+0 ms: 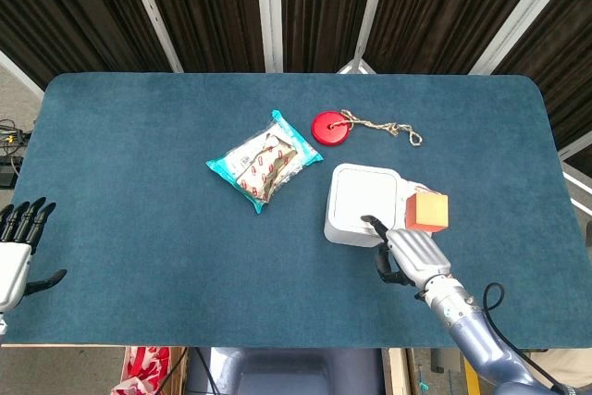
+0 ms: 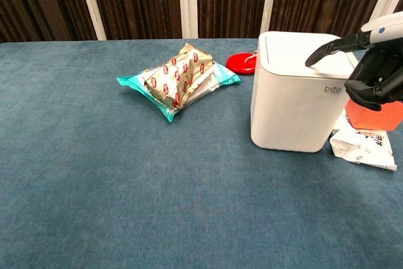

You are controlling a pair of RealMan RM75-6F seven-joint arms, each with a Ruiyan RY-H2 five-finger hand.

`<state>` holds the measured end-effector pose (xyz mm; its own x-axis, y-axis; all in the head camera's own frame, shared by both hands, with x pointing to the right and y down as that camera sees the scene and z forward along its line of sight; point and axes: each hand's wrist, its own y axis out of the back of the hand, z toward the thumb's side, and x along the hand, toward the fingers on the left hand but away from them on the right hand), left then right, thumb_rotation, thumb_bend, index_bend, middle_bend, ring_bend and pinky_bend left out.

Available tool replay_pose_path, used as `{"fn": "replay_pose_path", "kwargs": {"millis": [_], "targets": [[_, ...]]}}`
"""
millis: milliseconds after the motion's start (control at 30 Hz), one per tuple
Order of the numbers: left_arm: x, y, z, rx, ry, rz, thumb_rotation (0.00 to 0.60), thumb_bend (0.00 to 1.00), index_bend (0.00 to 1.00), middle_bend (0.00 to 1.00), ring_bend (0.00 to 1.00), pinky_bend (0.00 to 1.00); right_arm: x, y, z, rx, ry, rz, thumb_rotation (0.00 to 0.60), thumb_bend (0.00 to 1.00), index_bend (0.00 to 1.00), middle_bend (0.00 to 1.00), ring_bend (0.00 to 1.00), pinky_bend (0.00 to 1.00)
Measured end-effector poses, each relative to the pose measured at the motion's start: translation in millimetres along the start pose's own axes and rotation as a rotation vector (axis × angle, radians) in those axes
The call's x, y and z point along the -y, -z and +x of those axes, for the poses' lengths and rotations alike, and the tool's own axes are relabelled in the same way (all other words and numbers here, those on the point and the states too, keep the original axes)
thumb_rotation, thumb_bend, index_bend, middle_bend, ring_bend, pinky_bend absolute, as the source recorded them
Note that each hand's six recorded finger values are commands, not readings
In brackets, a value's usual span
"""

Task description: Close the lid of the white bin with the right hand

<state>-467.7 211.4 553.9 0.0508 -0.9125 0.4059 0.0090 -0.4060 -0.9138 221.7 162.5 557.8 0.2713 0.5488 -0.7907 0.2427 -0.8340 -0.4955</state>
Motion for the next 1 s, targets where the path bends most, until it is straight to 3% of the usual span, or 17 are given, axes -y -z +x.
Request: {"fn": "replay_pose_path", "kwargs": {"millis": [333, 533, 700, 767, 833, 900, 1000], "targets": [[-0.6, 0.4, -0.2, 0.000, -0.003, -0.001, 0.600, 0.00, 0.00, 0.00, 0.00, 0.00, 7.7, 7.7, -5.2, 0.028, -0.001, 0.003, 0.600, 0.69, 0.12, 0.71, 0.77, 0.73], [-0.8, 0.3, -0.6, -0.001, -0.007, 0.002, 0.600, 0.00, 0.00, 0.00, 0.00, 0.00, -22.9, -0.8, -0.6, -0.010, 0.124, 0.026, 0.600, 0.69, 0.11, 0.71, 0.77, 0.73], [-1.1, 0.9, -1.2, -0.006, -0.010, 0.003, 0.600, 0.00, 0.00, 0.00, 0.00, 0.00, -62.3, -0.9, 15.2, -0.031, 0.295, 0.102, 0.600, 0.69, 0.08, 0.70, 0.75, 0.68], [-1.0, 1.5, -1.6, -0.013, -0.010, 0.001, 0.600, 0.00, 0.00, 0.00, 0.00, 0.00, -75.8, 4.7, 24.9, -0.023, 0.365, 0.136, 0.600, 0.57, 0.05, 0.60, 0.63, 0.57], [-0.4, 1.9, -1.9, -0.018, -0.007, -0.002, 0.600, 0.00, 0.00, 0.00, 0.00, 0.00, -82.8, 12.1, 33.1, -0.012, 0.413, 0.158, 0.600, 0.40, 0.01, 0.39, 0.40, 0.39], [-0.2, 2.0, -2.2, -0.022, -0.006, 0.001, 0.600, 0.00, 0.00, 0.00, 0.00, 0.00, -85.7, 25.5, 42.3, 0.008, 0.455, 0.185, 0.600, 0.29, 0.00, 0.11, 0.11, 0.17], [-0.6, 1.9, -2.8, -0.024, -0.013, 0.015, 0.600, 0.00, 0.00, 0.00, 0.00, 0.00, -82.0, 54.8, 54.2, 0.051, 0.496, 0.230, 0.600, 0.26, 0.00, 0.00, 0.00, 0.02]]}}
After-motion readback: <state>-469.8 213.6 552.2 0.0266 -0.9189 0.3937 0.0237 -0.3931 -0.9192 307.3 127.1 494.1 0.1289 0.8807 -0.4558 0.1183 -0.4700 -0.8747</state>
